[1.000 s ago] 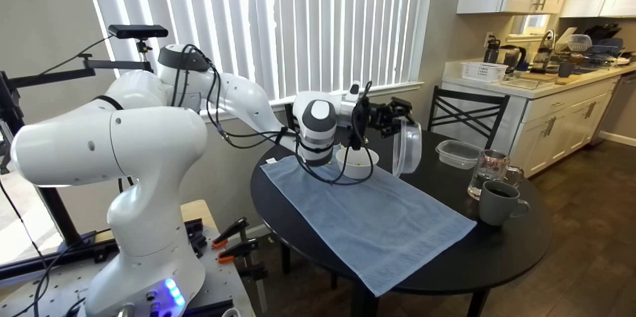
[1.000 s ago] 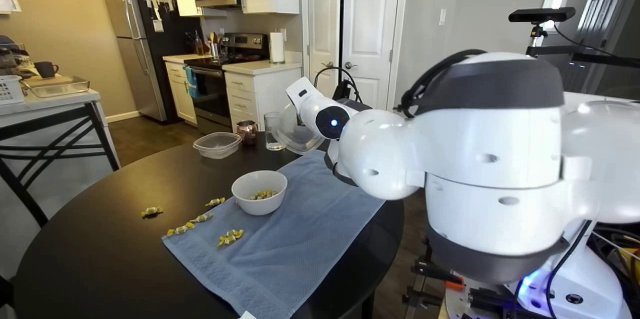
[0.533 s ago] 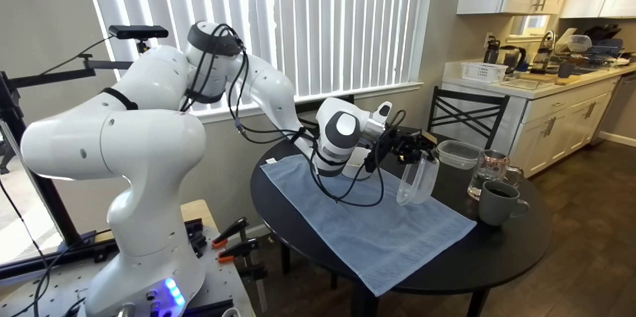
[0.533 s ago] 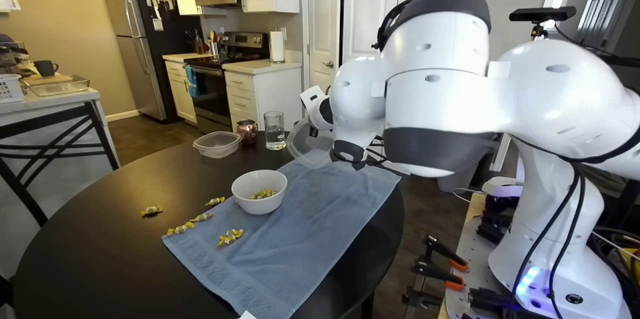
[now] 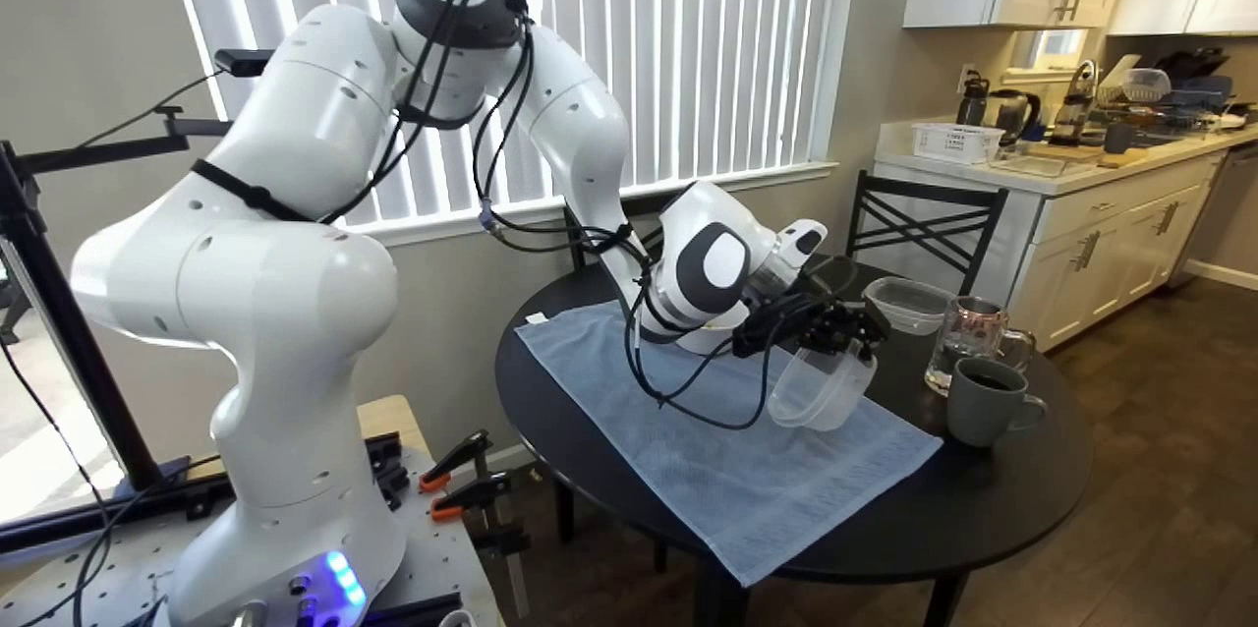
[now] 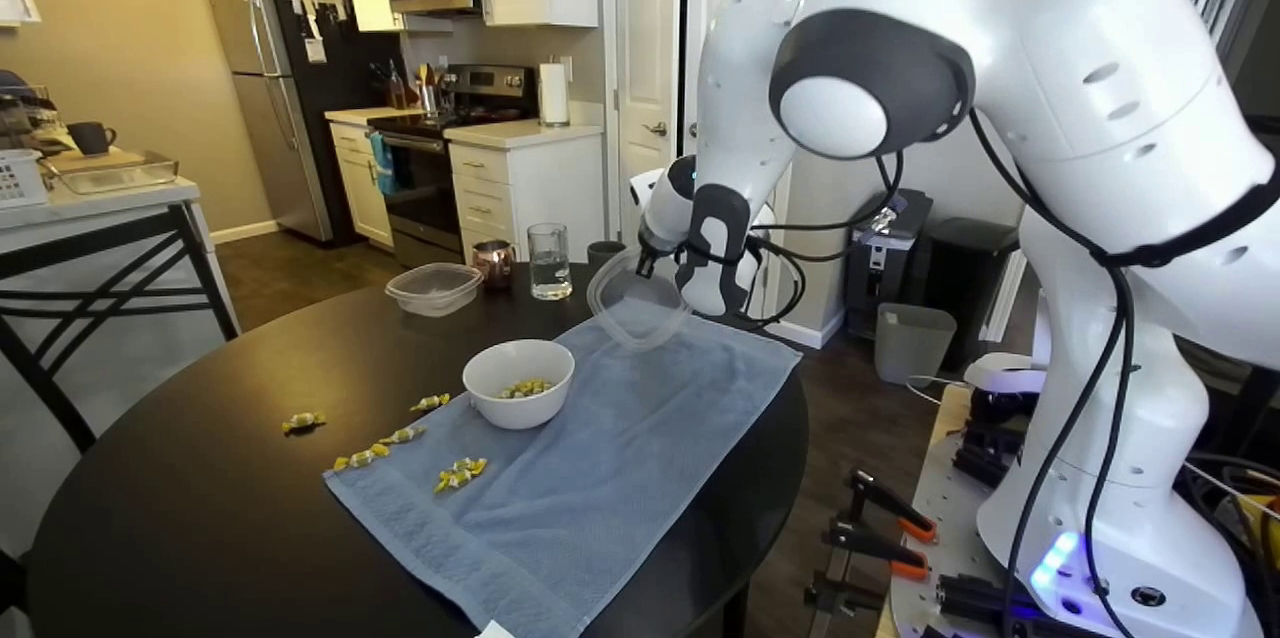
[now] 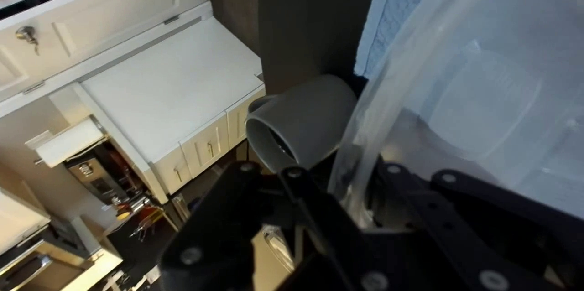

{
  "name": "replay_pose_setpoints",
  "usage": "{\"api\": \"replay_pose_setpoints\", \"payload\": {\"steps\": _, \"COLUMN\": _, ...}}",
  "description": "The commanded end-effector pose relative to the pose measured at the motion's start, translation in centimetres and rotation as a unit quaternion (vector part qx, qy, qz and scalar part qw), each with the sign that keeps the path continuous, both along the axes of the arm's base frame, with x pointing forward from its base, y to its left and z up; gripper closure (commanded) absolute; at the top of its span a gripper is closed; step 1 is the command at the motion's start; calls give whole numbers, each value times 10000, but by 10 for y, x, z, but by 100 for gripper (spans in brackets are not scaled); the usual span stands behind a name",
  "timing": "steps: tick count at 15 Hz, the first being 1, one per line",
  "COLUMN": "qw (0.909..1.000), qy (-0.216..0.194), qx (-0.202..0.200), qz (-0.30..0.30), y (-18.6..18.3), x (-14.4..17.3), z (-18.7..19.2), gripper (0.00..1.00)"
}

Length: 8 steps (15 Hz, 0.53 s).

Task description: Pour out the contents of the bowl onto the towel

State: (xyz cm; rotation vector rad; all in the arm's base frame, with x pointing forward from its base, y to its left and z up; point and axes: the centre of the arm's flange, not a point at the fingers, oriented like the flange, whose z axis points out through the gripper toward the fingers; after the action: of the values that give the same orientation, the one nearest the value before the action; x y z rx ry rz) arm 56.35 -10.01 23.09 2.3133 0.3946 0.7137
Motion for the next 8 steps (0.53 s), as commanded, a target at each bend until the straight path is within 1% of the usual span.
{"api": "replay_pose_setpoints", "payload": {"steps": 1, "qw": 9956, "qy": 336, "qx": 876, "qz": -14, "y": -16, "x": -15, "z": 7, "gripper": 98}}
{"api": "replay_pose_setpoints", "payload": {"steps": 3, "qw": 9909, "qy": 430, "qx": 1274, "qz": -48, "y": -16, "x": -18, "z": 7, "gripper": 98}}
{"api": "replay_pose_setpoints", "payload": {"steps": 5, "qw": 9840, "qy": 563, "qx": 1690, "qz": -101, "y": -14, "x": -20, "z": 7, "gripper": 98}}
{"api": "replay_pose_setpoints", "payload": {"steps": 8, "qw": 9690, "qy": 811, "qx": 2326, "qz": -203, "y": -10, "x": -21, "z": 11, "gripper": 98}}
